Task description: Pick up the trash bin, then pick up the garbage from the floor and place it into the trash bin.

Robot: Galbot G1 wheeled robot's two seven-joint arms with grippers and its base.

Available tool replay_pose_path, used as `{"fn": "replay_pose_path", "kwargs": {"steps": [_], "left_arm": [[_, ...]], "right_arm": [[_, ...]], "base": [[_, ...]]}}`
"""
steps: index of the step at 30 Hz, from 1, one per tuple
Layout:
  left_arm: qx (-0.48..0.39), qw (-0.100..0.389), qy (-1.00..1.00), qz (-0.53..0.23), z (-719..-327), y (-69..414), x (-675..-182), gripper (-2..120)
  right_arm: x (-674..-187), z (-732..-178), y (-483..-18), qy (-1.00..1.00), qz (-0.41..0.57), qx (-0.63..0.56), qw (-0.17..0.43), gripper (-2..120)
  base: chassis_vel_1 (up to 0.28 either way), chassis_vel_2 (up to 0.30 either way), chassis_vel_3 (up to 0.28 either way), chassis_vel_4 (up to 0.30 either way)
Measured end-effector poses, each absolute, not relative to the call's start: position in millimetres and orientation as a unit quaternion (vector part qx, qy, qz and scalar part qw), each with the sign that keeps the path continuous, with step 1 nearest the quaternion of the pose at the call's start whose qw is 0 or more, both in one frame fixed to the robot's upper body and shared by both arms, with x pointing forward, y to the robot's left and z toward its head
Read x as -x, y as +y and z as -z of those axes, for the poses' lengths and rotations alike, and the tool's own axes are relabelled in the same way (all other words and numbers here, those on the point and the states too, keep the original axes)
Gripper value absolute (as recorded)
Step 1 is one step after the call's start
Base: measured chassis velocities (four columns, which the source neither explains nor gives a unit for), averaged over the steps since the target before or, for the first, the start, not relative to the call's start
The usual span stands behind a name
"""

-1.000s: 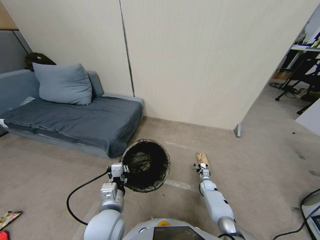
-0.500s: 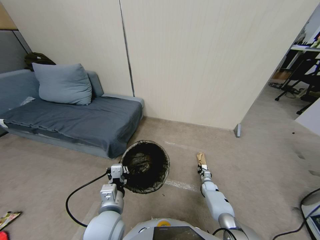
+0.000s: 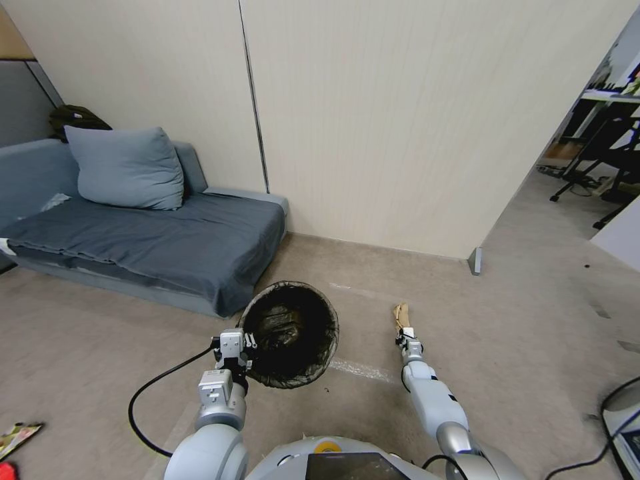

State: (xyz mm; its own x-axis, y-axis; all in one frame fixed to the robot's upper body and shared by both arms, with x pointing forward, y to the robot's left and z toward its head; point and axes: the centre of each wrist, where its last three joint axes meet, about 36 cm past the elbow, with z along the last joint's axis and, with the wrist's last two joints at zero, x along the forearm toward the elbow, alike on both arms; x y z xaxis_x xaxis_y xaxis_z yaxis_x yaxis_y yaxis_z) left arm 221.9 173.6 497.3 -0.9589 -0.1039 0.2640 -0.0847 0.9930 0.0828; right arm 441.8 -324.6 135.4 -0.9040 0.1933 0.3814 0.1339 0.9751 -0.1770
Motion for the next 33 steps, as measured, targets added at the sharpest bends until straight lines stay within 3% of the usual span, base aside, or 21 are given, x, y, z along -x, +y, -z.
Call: {"fn": "replay_pose_path", "kwargs": {"steps": [12, 14, 21, 25, 33], "left_arm": [[-0.043, 0.139, -0.989, 0.03, -491, 172, -229, 2], [-0.041, 0.143, -0.989, 0.026, -490, 172, -230, 2], [-0.036, 0.149, -0.988, 0.024, -489, 172, -232, 2], [-0.035, 0.152, -0.987, 0.024, -486, 171, -234, 2], [-0.029, 0.154, -0.987, 0.021, -484, 167, -234, 2]], "right_arm": [[-435, -249, -289, -0.998, -0.042, 0.044, 0.015, 0], [-422, -288, -273, -0.998, -0.029, -0.01, -0.055, 0], [-374, -362, -238, -0.974, -0.017, -0.142, -0.178, 0], [-340, -387, -209, -0.957, 0.003, -0.203, -0.207, 0], [-298, -391, -170, -0.932, 0.04, -0.298, -0.202, 0]], "base": [[0.0, 0.0, 0.0, 0.0], [0.0, 0.0, 0.0, 0.0], [0.0, 0.0, 0.0, 0.0], [0.0, 0.0, 0.0, 0.0], [0.0, 0.0, 0.0, 0.0]]}}
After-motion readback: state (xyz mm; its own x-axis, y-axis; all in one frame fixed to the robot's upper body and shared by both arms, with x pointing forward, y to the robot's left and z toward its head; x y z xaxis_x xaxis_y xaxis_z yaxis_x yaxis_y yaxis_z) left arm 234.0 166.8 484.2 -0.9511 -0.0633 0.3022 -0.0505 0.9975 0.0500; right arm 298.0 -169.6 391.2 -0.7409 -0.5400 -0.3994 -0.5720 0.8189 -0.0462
